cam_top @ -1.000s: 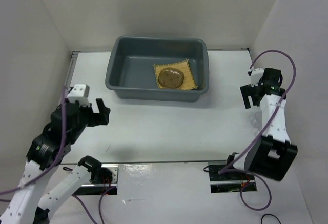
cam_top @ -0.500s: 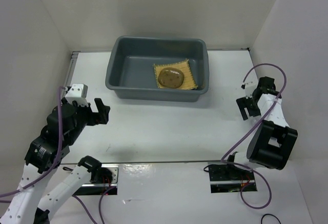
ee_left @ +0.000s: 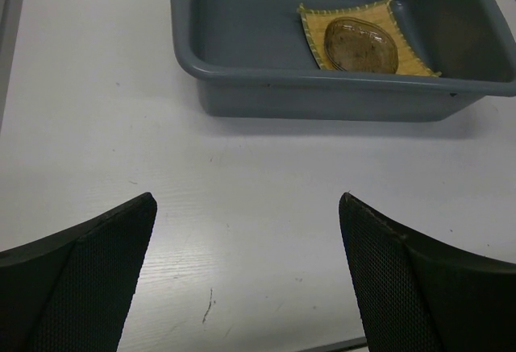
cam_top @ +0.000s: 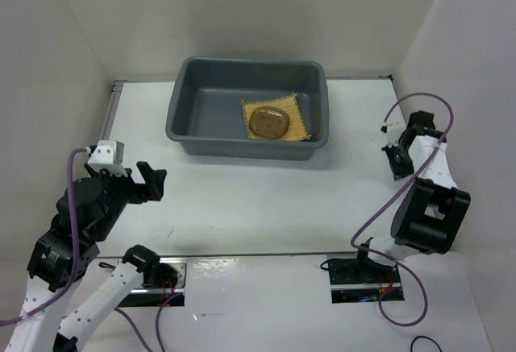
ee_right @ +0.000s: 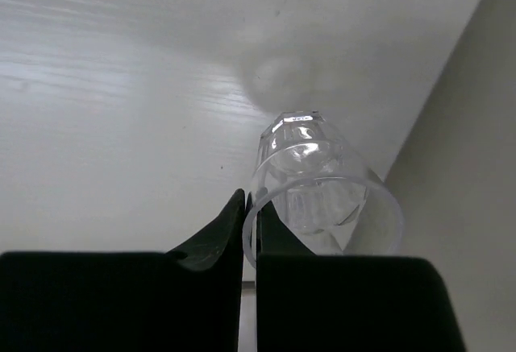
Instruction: Place the mixed dishes into the plastic bin
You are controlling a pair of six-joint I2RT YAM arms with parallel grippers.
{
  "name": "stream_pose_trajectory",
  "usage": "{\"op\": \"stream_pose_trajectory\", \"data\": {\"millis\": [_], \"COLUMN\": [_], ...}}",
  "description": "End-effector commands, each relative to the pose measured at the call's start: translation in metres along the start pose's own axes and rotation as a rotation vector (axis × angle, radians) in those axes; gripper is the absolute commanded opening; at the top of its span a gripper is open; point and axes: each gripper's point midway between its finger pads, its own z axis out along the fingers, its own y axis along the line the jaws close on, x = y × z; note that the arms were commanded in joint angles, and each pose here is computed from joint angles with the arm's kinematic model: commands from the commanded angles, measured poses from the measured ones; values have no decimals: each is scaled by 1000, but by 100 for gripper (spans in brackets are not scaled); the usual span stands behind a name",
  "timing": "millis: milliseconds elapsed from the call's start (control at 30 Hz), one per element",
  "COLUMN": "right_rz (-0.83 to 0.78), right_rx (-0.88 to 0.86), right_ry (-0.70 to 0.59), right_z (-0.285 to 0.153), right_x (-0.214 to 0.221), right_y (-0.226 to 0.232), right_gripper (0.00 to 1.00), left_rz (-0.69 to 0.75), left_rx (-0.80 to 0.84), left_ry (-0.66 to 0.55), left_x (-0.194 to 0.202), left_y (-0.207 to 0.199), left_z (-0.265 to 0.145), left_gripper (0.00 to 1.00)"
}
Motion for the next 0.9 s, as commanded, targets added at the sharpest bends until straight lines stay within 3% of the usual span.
{"op": "stream_pose_trajectory", "data": {"millis": [0, 33, 67, 167, 267, 333, 367, 400, 467, 500, 533, 600, 633, 700, 733, 767, 867], "right_rz": [-70, -109, -198, -322, -399, -458, -485, -518, -595, -631, -715, -758, -814, -878, -916, -930, -960], "right_rx": [48, 59, 87, 91, -21, -82, -99, -145, -161, -174, -205, -200, -222, -254, -267, -266, -282], "right_ry": [-250, -278, -438, -654, -761, -720, -762, -725, -846, -827, -856, -944, -941, -927, -870, -917, -868], "right_z": [-101, -126, -181, -266, -306, -288, -309, -289, -323, -307, -314, -333, -321, -303, -269, -275, -230], "right_x": [-63, -72, -110, -163, -197, -225, -232, -254, -274, -289, -290, -299, -300, -299, -301, -302, -310], "right_y": [3, 13, 39, 103, 122, 140, 146, 163, 205, 230, 274, 316, 360, 400, 428, 444, 477], "right_gripper": [0, 0, 0, 0, 0, 0, 0, 0, 0, 0, 0, 0, 0, 0, 0, 0, 0], "left_rz": [5, 2, 2, 6, 16, 23, 23, 9, 3, 0, 0, -6, -6, -10, -15, -18, -24], "left_rx": [-2, 0, 0, -3, -3, -1, -10, -6, -11, -8, -8, -3, -3, 1, 5, 10, 26], "left_ry": [-61, -70, -70, -57, -19, -28, -30, -47, -68, -81, -81, -101, -101, -114, -133, -145, -169], "left_x": [-14, -15, -15, -13, -6, -8, -9, -11, -14, -15, -15, -16, -16, -18, -21, -22, -22], "left_y": [2, 2, 2, 2, -1, -1, 1, 1, 3, 4, 4, 4, 4, 5, 5, 5, 5], "left_z": [-4, -7, -7, -3, 5, 5, 6, 1, -3, -7, -7, -10, -10, -13, -16, -19, -26], "left_gripper": [100, 100, 100, 100, 100, 100, 100, 100, 100, 100, 100, 100, 100, 100, 100, 100, 100]}}
